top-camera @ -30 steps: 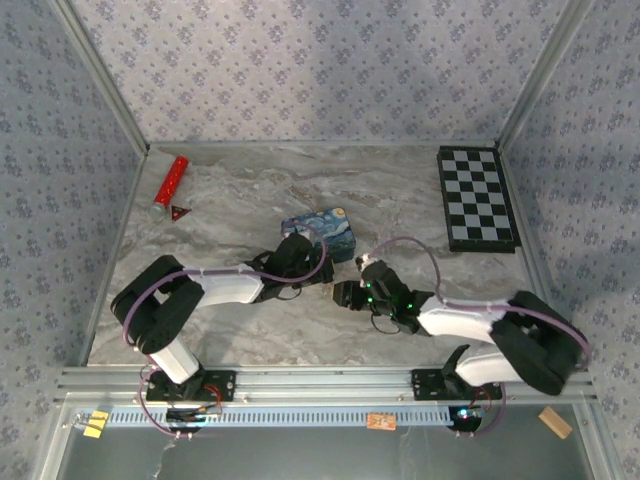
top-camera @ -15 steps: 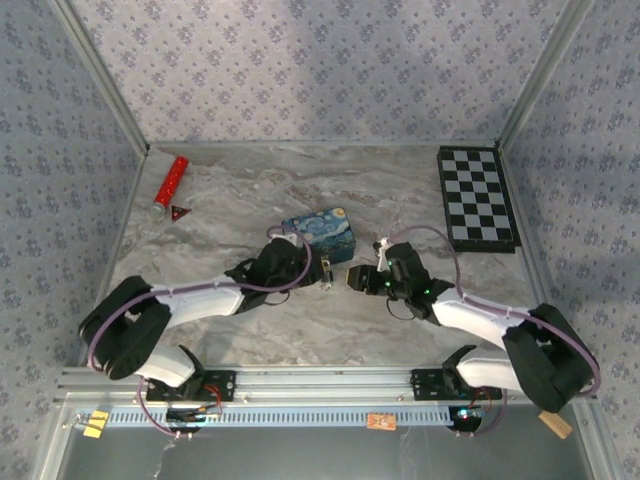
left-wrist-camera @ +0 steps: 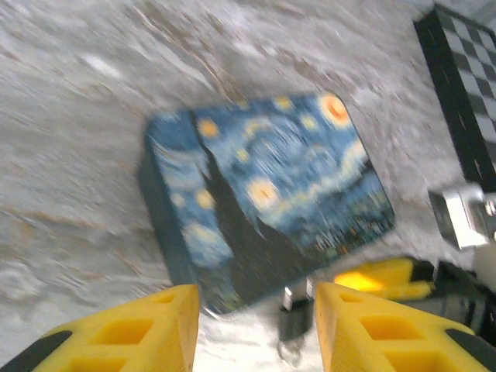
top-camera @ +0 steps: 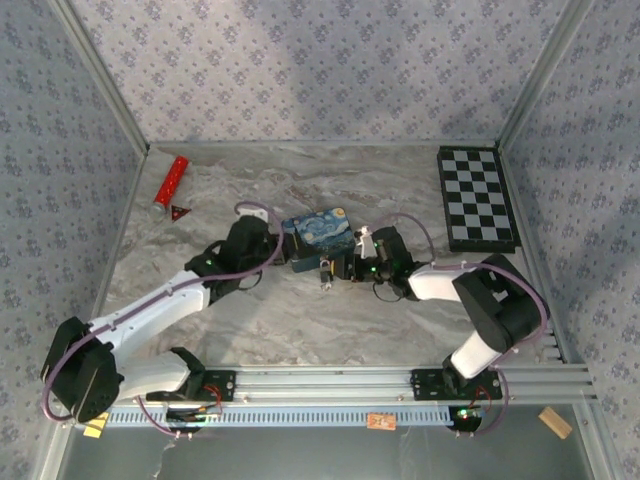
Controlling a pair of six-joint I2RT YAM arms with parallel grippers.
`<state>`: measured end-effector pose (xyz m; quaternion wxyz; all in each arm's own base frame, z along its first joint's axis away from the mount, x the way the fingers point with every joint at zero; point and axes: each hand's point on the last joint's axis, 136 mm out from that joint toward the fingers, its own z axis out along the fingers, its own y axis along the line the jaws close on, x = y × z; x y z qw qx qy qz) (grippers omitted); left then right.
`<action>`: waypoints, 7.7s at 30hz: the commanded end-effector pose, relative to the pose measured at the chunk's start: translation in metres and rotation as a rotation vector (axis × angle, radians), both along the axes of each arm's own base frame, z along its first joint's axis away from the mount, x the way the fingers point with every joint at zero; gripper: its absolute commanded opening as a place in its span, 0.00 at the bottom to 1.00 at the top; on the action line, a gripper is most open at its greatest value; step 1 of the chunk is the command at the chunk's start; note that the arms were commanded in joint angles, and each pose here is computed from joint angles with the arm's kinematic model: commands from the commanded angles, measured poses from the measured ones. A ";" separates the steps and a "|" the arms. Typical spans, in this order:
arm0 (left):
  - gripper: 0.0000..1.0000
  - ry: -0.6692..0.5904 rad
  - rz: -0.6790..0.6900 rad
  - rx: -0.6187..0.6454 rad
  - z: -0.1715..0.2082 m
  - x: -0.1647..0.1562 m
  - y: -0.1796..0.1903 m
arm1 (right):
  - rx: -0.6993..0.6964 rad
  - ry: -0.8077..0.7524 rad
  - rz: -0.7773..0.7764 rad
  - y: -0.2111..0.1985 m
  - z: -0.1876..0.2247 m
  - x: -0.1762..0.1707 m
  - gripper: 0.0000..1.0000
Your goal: Unlock a padlock with a key
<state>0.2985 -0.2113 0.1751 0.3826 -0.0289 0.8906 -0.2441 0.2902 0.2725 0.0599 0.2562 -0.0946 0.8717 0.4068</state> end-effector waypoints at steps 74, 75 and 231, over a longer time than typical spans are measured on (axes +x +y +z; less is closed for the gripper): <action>0.46 0.213 0.103 0.037 -0.095 0.026 -0.014 | -0.094 0.045 -0.304 -0.020 -0.008 0.021 0.00; 0.46 0.214 0.102 0.036 -0.095 0.026 -0.015 | -0.090 0.038 -0.297 -0.020 -0.007 0.021 0.00; 1.00 -0.337 0.496 0.640 -0.031 0.040 0.227 | -0.750 -0.568 -0.840 -0.291 0.091 0.034 0.99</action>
